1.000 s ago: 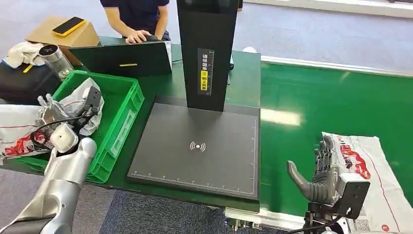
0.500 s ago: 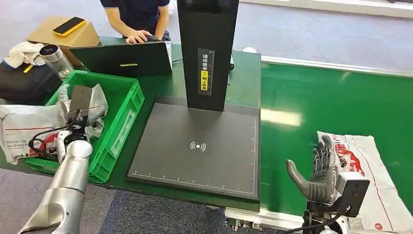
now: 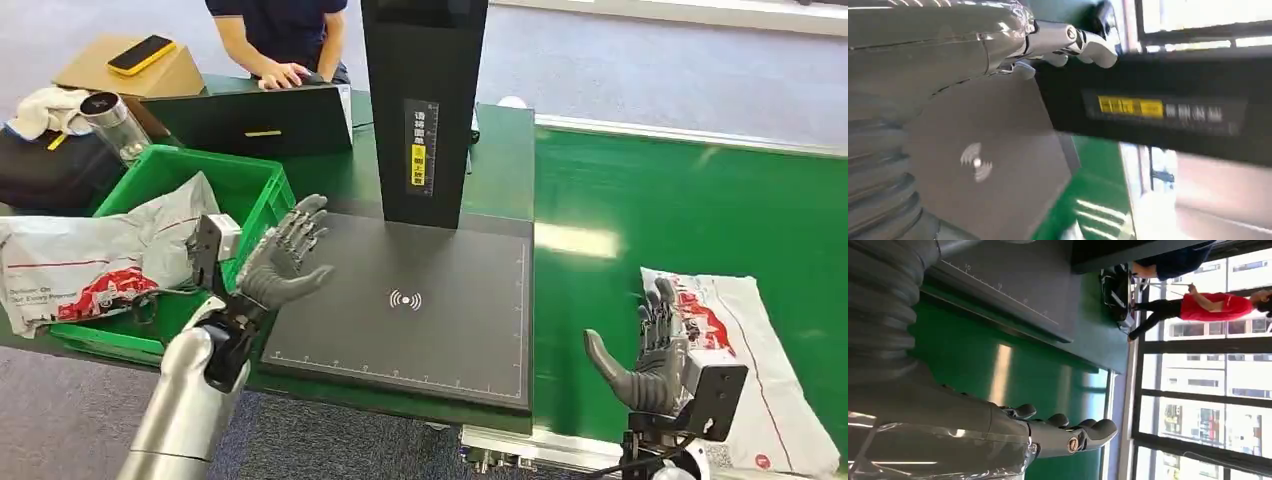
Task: Moved the parcel from conveyor to table for the left to box.
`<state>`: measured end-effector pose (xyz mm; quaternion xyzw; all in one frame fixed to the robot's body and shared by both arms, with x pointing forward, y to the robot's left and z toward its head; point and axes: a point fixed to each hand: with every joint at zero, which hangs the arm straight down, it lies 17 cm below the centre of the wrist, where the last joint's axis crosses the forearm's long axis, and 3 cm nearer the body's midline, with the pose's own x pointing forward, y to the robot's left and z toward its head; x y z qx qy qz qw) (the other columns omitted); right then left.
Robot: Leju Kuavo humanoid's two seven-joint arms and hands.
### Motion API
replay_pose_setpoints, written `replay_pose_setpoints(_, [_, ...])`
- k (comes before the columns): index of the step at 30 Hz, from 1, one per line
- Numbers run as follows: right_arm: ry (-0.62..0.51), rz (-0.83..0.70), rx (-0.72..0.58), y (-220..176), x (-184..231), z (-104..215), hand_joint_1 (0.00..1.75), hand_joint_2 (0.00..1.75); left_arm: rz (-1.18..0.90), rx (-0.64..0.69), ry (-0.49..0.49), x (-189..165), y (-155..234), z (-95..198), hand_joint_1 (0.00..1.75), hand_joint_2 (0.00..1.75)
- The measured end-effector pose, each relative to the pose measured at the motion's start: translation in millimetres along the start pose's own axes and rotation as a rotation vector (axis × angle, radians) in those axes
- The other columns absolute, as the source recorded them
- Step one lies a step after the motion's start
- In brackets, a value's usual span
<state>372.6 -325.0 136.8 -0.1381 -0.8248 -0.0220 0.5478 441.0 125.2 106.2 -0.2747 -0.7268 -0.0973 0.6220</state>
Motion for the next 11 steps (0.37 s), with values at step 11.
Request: replay_pose_setpoints(11, [0.027, 0.024, 0.069, 15.1, -5.5, 6.5, 0.0, 1.75, -0.055, -0.02, -0.003, -10.4, -29.5, 7.6, 0.0, 1.75])
